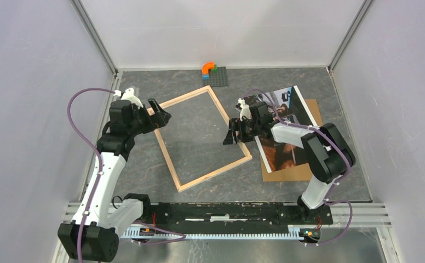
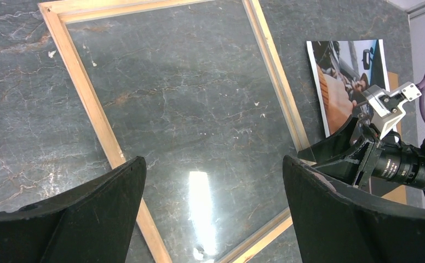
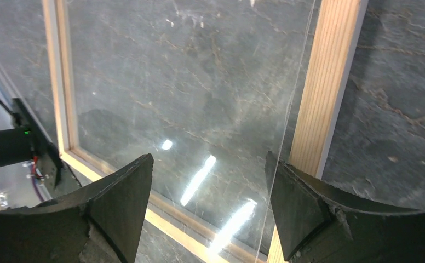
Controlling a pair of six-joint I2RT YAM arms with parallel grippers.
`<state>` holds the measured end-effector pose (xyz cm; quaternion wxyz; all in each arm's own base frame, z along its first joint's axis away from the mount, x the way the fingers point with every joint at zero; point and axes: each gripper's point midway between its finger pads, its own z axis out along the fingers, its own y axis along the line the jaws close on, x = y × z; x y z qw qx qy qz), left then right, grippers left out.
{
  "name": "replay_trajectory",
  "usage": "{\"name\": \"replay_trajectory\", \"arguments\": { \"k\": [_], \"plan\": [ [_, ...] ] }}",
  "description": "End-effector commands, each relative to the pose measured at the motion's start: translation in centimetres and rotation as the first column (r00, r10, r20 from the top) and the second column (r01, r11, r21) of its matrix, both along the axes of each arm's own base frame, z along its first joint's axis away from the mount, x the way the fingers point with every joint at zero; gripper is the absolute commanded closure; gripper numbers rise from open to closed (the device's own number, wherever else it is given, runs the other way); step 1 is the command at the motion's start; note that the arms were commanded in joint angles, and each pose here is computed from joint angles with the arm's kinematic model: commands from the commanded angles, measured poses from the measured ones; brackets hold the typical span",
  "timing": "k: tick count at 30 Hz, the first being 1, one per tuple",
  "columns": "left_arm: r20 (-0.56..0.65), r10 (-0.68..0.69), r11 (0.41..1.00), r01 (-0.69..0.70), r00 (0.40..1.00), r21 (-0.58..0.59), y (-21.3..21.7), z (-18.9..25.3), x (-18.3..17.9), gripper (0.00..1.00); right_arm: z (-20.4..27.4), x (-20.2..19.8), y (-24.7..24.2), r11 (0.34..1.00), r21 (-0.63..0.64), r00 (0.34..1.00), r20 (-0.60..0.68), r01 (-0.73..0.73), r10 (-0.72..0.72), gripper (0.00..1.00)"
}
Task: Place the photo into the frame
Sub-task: Place the photo frame item in the photo frame.
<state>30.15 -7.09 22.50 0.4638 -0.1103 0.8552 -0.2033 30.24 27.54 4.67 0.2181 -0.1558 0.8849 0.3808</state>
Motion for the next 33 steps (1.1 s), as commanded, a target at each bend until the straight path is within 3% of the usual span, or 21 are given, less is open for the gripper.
{"name": "replay_trajectory", "arguments": {
  "k": [1, 5, 16, 22, 29, 33],
  "plan": [
    [0.062, -0.052, 0.998, 0.051, 0.997, 0.023, -0.5, 1.0, 0.1, 0.00, 0.7, 0.6, -1.9, 0.990, -0.142, 0.997, 0.074, 0.028, -0.018, 0.19],
    [0.066, -0.063, 0.998, 0.062, 0.996, 0.020, -0.8, 1.1, -0.1, 0.00, 1.0, 0.4, -2.7, 0.979, -0.200, 0.994, 0.103, 0.044, -0.024, 0.19],
    [0.067, -0.096, 0.995, 0.096, 0.993, 0.009, -1.5, 1.2, -0.4, 0.00, 3.7, -0.2, -4.0, 0.973, -0.216, 0.984, 0.173, 0.079, -0.042, 0.17],
    [0.052, -0.116, 0.993, 0.116, 0.992, 0.000, -2.0, 0.8, -0.4, 0.00, 3.0, 0.4, -5.8, 0.965, -0.237, 0.978, 0.198, 0.113, -0.066, 0.17],
    [0.018, -0.164, 0.986, 0.165, 0.986, -0.040, -3.3, -0.3, -0.3, 0.00, 1.6, 0.2, -9.5, 0.904, -0.382, 0.962, 0.256, 0.192, -0.096, 0.18],
    [-0.063, -0.295, 0.949, 0.285, 0.953, -0.131, -7.6, -2.0, -1.1, 0.00, 2.3, 0.4, -14.3, 0.786, -0.515, 0.916, 0.370, 0.342, -0.156, 0.18]
  ]
}}
